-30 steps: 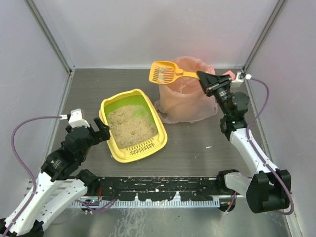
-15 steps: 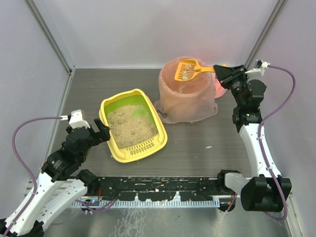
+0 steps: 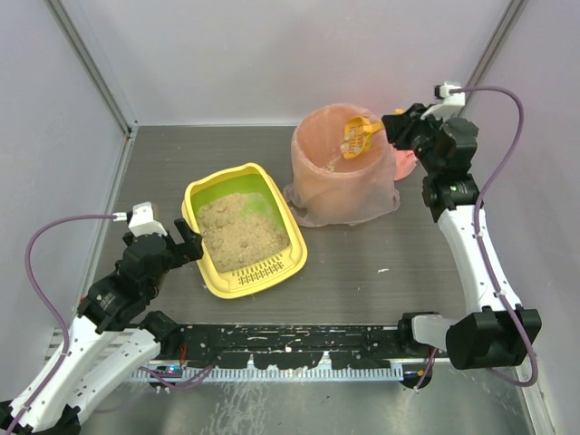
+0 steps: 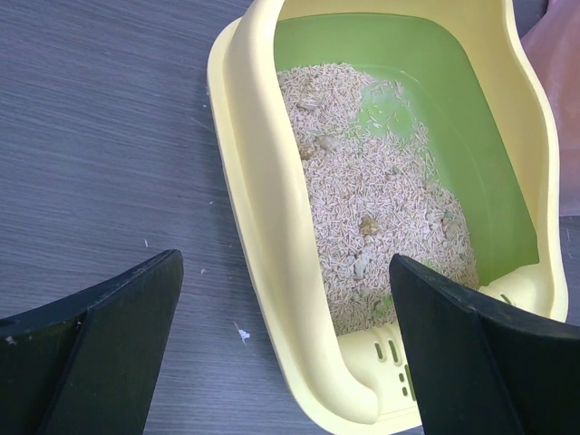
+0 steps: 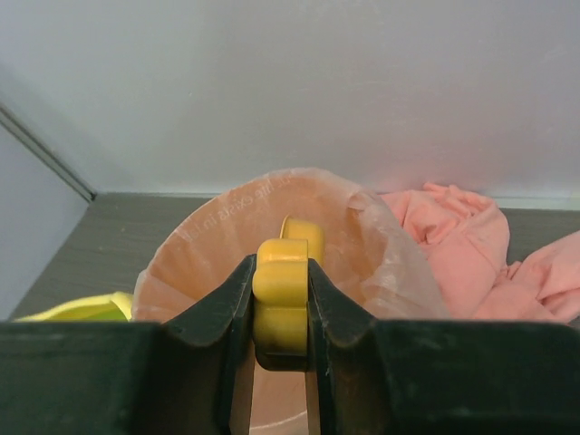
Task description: Clean the litter box
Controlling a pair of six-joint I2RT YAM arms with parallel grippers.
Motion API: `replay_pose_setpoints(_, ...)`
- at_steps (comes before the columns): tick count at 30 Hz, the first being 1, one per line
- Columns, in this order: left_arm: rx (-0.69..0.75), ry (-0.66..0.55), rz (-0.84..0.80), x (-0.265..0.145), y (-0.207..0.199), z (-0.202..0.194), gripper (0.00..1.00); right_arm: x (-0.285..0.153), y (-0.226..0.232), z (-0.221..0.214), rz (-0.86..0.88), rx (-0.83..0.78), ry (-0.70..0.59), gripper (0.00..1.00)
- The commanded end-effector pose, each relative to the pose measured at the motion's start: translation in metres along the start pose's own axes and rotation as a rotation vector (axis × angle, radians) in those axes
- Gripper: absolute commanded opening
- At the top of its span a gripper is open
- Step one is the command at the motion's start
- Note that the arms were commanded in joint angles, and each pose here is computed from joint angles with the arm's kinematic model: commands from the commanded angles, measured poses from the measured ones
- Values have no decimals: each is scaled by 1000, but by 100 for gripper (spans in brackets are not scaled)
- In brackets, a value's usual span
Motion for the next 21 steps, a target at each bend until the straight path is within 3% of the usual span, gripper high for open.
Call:
replay_pose_setpoints(1, -26, -27, -21, 2, -7, 7, 98, 3, 26, 30, 14, -272, -27, 1)
replay_pose_setpoints(11, -16, -19, -14, 6, -6, 3, 98, -11, 40, 54, -21, -326, -104, 1)
replay_pose_setpoints(18, 11, 44, 34, 19, -8, -9, 98, -40, 49, 104, -35, -256, -224, 1)
replay_pose_setpoints(21, 18, 51, 46, 23, -10, -10, 98, -50, 67, 121, 37, -181, -258, 1)
Point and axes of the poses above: each gripper's point midway between its finger pads, its own x axis out along the fingers, its own y axis along the line the jaws close on, z = x × y, the point moved 1 cm from there along -x, back along the fingers, and after that the axes turned 12 degrees about -x, right-handed, at the moved point
